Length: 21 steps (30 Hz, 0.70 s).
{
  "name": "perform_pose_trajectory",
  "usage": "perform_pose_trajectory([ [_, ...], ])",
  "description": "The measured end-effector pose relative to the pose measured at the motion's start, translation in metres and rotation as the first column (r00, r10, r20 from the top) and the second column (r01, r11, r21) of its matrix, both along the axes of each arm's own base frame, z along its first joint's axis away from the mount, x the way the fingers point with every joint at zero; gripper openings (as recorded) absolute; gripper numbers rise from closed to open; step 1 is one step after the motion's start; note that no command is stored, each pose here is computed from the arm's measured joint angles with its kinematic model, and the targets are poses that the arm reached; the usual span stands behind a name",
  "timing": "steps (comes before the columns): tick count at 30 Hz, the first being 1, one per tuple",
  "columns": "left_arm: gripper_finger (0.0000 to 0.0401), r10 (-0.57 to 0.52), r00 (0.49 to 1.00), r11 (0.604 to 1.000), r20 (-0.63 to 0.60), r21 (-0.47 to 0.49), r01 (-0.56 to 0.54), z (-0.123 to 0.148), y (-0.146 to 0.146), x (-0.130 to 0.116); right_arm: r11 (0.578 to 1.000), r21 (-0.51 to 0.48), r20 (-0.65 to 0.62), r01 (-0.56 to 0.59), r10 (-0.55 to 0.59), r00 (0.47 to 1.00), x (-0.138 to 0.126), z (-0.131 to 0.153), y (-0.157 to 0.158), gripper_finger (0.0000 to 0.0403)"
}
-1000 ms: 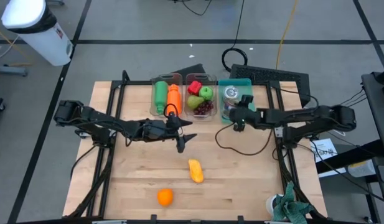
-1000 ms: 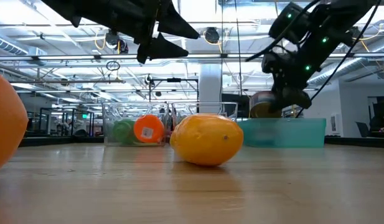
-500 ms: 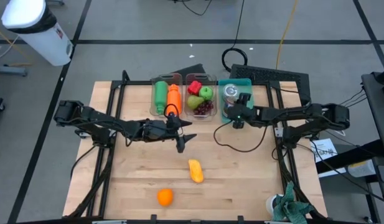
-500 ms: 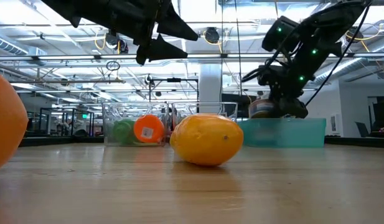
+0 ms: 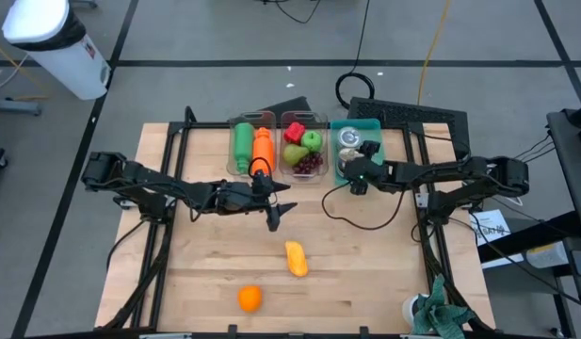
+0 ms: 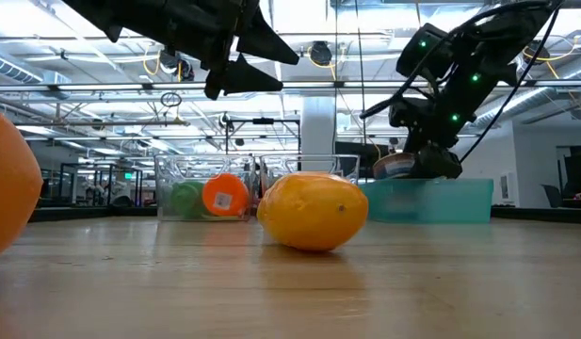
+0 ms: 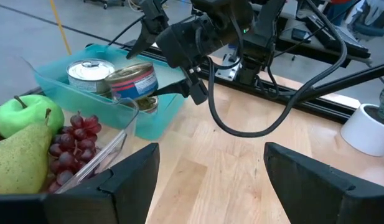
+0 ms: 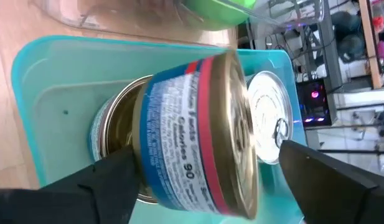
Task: Pick & Place Food Item
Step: Put the blue tuna can into the green bin
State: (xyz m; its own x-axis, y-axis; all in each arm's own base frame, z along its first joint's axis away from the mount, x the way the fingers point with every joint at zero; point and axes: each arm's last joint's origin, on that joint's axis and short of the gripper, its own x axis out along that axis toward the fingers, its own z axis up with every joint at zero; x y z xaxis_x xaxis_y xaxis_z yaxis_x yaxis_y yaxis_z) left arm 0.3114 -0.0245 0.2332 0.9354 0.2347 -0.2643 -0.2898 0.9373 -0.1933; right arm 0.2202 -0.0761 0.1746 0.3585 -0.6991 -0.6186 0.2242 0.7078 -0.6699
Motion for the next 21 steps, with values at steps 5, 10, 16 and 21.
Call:
perform_pose_trajectory([
  [5,0.0298,0.000,1.000,1.000,-0.006,0.001,0.000,-0.0005,0.0000,-0.0002,0.999,0.036,0.041,0.034,-0.036,0.999,-0.0018,0.0008,0.0048,0.0359],
  [10,0.0298,0.000,1.000,1.000,-0.006,0.001,0.000,-0.0006,0.0000,-0.0002,0.999,0.040,0.050,0.026,-0.028,0.998,-0.0028,0.0031,0.0087,0.0351],
  [16,0.0298,0.000,1.000,1.000,-0.006,0.001,0.000,-0.0006,0.0000,-0.0002,0.997,0.059,0.048,0.046,-0.049,0.998,-0.0053,0.0023,0.0094,0.0349],
  [21,0.0298,0.000,1.000,1.000,-0.007,0.001,0.000,-0.0006,0.0000,-0.0002,0.995,0.076,0.053,0.072,-0.076,0.996,-0.0067,0.0012,0.0097,0.0351],
])
